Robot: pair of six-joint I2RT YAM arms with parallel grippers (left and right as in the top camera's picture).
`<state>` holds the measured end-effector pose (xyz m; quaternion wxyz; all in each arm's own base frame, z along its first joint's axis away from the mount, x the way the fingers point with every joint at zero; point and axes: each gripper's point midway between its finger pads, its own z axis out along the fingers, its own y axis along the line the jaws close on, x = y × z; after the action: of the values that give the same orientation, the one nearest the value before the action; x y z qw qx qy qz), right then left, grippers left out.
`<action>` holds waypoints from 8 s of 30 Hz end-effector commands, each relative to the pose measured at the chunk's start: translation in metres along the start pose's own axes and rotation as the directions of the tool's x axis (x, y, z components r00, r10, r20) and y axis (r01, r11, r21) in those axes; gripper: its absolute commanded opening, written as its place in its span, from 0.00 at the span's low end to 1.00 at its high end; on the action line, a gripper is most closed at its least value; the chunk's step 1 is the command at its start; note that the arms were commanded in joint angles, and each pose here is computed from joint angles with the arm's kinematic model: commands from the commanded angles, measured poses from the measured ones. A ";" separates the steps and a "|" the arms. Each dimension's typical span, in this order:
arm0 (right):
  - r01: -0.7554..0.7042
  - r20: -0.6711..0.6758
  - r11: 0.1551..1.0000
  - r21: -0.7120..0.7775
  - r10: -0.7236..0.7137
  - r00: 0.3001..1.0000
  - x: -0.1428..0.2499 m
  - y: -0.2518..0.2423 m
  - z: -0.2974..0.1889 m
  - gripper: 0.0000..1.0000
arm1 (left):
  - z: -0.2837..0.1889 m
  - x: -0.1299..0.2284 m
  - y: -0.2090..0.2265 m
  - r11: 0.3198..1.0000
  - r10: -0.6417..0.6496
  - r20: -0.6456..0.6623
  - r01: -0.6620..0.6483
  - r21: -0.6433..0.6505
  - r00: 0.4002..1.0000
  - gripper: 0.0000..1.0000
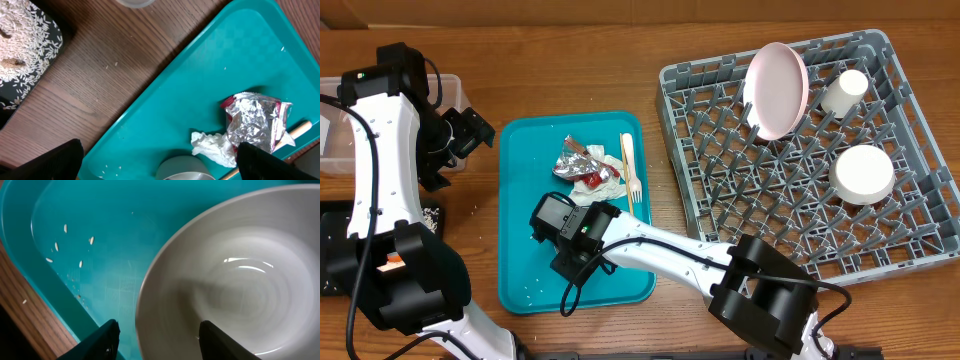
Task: Sort waste into correct bins and load items into the dishwasher rack
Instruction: 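Lower the right gripper onto the grey bowl rim and grasp it, then lift the grey bowl and carry it right to the rack's back-right, then lower the grey bowl into the rack beside the white bowl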
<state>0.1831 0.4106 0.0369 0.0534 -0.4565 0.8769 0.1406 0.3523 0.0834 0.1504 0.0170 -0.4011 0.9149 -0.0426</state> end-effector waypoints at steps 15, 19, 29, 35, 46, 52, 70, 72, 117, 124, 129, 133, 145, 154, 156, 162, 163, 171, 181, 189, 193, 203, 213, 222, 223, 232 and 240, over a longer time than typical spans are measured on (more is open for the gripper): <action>0.000 0.009 1.000 0.011 0.000 1.000 -0.006 -0.003 0.004 0.40 | -0.009 -0.004 -0.001 0.998 0.060 0.031 -0.060 0.003 0.998 1.00; 0.005 0.023 0.999 0.036 -0.005 1.000 -0.009 -0.007 0.003 0.41 | -0.009 -0.004 -0.001 0.998 0.060 0.032 -0.060 0.003 0.998 1.00; 0.002 0.023 0.999 0.034 -0.003 1.000 -0.009 -0.008 0.004 0.40 | -0.009 -0.004 -0.001 0.998 0.060 0.033 -0.060 0.004 0.998 1.00; -0.003 0.019 0.999 0.034 0.002 1.000 -0.008 -0.008 0.005 0.29 | -0.009 -0.004 -0.001 0.998 0.060 0.032 -0.060 0.003 0.998 1.00; -0.011 0.021 0.999 0.036 0.010 1.000 -0.011 -0.011 0.001 0.04 | -0.009 -0.004 0.000 0.998 0.067 0.032 -0.067 -0.001 0.997 1.00; -0.064 0.046 0.998 0.019 0.063 0.997 -0.028 -0.015 -0.022 0.04 | -0.009 -0.007 -0.002 0.998 0.067 0.042 -0.068 0.004 0.997 1.00; -0.385 0.455 0.922 -0.034 0.358 0.816 -0.069 -0.112 -0.274 0.04 | -0.009 -0.008 0.000 0.998 0.069 0.048 -0.068 -0.010 0.996 1.00; -0.436 0.499 0.898 -0.055 0.402 0.767 -0.056 -0.136 -0.304 0.04 | -0.009 -0.008 0.000 0.998 0.069 0.049 -0.069 -0.009 0.996 1.00; -0.642 0.363 0.365 -0.674 0.921 0.143 0.155 -0.439 -0.340 0.04 | -0.009 -0.007 0.000 0.998 0.069 0.044 -0.069 -0.010 0.997 1.00; -0.655 0.333 0.334 -0.678 0.934 0.131 0.160 -0.451 -0.322 0.04 | -0.009 -0.006 0.000 0.998 0.069 0.043 -0.069 -0.011 0.997 1.00; -0.702 0.340 0.322 -0.635 0.933 0.121 0.168 -0.458 -0.315 0.04 | -0.009 -0.005 0.001 0.998 0.069 0.039 -0.068 -0.014 0.997 1.00; -0.768 0.350 0.302 -0.564 0.930 0.108 0.180 -0.465 -0.306 0.04 | -0.009 -0.006 0.001 0.998 0.069 0.041 -0.068 -0.013 0.997 1.00; -0.696 0.359 0.358 -0.623 0.921 0.153 0.168 -0.457 -0.313 0.04 | -0.009 -0.006 0.001 0.998 0.069 0.041 -0.069 -0.013 0.997 1.00; -0.703 0.315 0.327 -0.631 0.937 0.154 0.168 -0.452 -0.299 0.04 | -0.009 -0.006 0.001 0.998 0.069 0.042 -0.068 -0.012 0.997 1.00; -0.711 0.297 0.312 -0.630 0.943 0.150 0.170 -0.449 -0.296 0.04 | -0.009 -0.006 0.001 0.998 0.069 0.042 -0.068 -0.013 0.997 1.00; -0.726 0.351 0.336 -0.600 0.926 0.139 0.176 -0.440 -0.322 0.04 | -0.009 -0.004 0.002 0.998 0.069 0.035 -0.068 -0.016 0.997 1.00; -0.741 0.374 0.347 -0.576 0.917 0.139 0.178 -0.439 -0.328 0.04 | -0.009 -0.005 0.002 0.998 0.069 0.036 -0.068 -0.016 0.997 1.00; -0.762 0.478 0.409 -0.502 0.865 0.149 0.178 -0.396 -0.381 0.04 | -0.009 -0.006 0.001 0.998 0.069 0.042 -0.069 -0.013 0.997 1.00; -0.727 0.278 0.346 -0.593 0.935 0.218 0.180 -0.337 -0.358 0.04 | -0.009 -0.005 0.002 0.997 0.069 0.040 -0.068 -0.018 0.997 1.00; -0.529 0.234 0.367 -0.765 0.924 0.303 0.171 -0.312 -0.321 0.04 | -0.009 -0.007 0.002 0.998 0.069 0.047 -0.068 -0.018 0.997 1.00; -0.537 0.202 0.335 -0.774 0.935 0.292 0.178 -0.313 -0.297 0.04 | -0.009 -0.006 0.002 0.997 0.069 0.043 -0.068 -0.019 0.997 1.00; -0.551 0.181 0.319 -0.771 0.939 0.291 0.182 -0.312 -0.283 0.04 | -0.009 -0.006 0.002 0.997 0.069 0.044 -0.068 -0.020 0.997 1.00; -0.488 0.144 0.294 -0.822 0.936 0.321 0.163 -0.295 -0.279 0.04 | -0.009 -0.007 0.002 0.997 0.069 0.045 -0.068 -0.019 0.997 1.00; -0.462 0.176 0.346 -0.817 0.911 0.372 0.148 -0.291 -0.274 0.04 | -0.009 -0.005 0.003 0.997 0.069 0.040 -0.068 -0.022 0.997 1.00; -0.477 0.174 0.344 -0.809 0.915 0.365 0.150 -0.294 -0.273 0.04 | -0.009 -0.005 0.003 0.997 0.069 0.039 -0.068 -0.022 0.997 1.00; -0.569 0.185 0.360 -0.740 0.921 0.343 0.164 -0.312 -0.260 0.04 | -0.009 -0.006 0.002 0.997 0.069 0.041 -0.068 -0.021 0.997 1.00; -0.685 0.150 0.310 -0.660 0.947 0.285 0.176 -0.327 -0.245 0.05 | -0.009 -0.006 0.002 0.997 0.069 0.041 -0.068 -0.021 0.997 1.00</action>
<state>0.3605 0.0329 0.1860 0.1142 0.1130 0.8359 0.5249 0.3503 0.0880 0.1502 0.0182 -0.3808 0.9241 -0.0279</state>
